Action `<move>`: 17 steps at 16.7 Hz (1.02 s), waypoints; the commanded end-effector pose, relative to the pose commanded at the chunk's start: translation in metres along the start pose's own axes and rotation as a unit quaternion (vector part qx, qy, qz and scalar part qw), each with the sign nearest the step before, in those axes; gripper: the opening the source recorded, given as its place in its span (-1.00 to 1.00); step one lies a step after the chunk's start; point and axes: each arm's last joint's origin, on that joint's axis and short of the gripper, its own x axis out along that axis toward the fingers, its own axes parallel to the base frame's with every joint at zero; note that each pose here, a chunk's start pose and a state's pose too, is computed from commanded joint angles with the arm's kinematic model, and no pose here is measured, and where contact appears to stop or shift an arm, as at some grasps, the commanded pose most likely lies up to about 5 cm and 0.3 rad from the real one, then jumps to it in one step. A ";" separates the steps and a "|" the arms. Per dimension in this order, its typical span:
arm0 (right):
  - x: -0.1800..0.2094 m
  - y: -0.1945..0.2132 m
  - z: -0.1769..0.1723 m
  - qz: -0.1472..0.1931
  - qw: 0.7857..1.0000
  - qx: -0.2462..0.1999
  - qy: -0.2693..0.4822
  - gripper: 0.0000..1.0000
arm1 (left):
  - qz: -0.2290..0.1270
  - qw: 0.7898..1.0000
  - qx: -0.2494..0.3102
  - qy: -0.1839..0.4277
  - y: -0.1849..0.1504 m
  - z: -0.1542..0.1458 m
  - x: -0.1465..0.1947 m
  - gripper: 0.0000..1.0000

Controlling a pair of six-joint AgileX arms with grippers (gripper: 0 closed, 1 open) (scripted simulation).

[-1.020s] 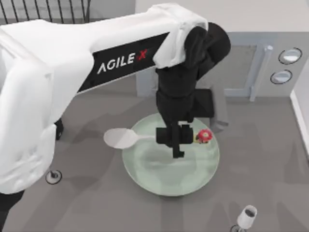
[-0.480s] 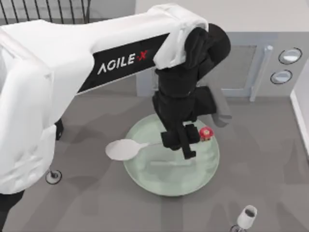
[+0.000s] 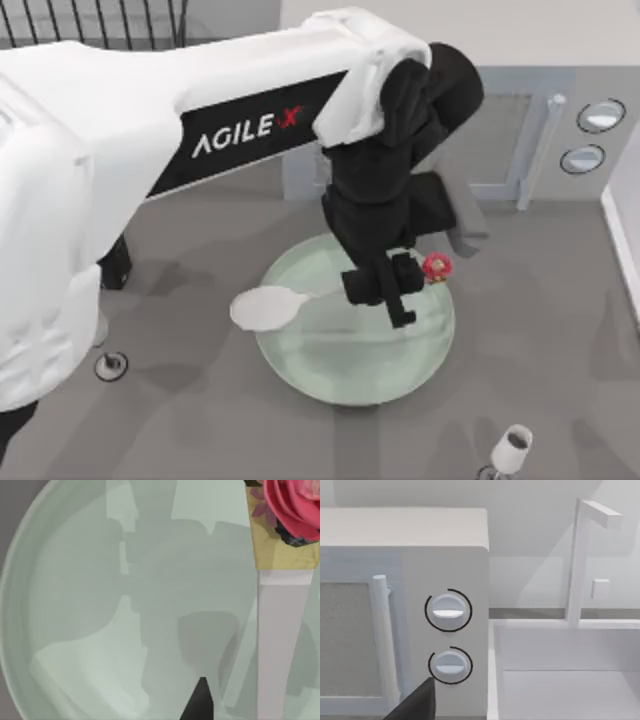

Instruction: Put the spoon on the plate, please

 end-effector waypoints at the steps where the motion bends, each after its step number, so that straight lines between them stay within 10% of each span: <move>1: 0.000 0.000 0.000 0.000 1.000 0.000 0.000 1.00 | 0.004 1.000 0.005 -0.002 0.000 0.000 0.000 -1.00; 17: 0.000 0.000 0.000 0.000 1.000 0.000 0.000 1.00 | -0.007 0.994 0.107 0.033 0.007 -0.005 0.051 -1.00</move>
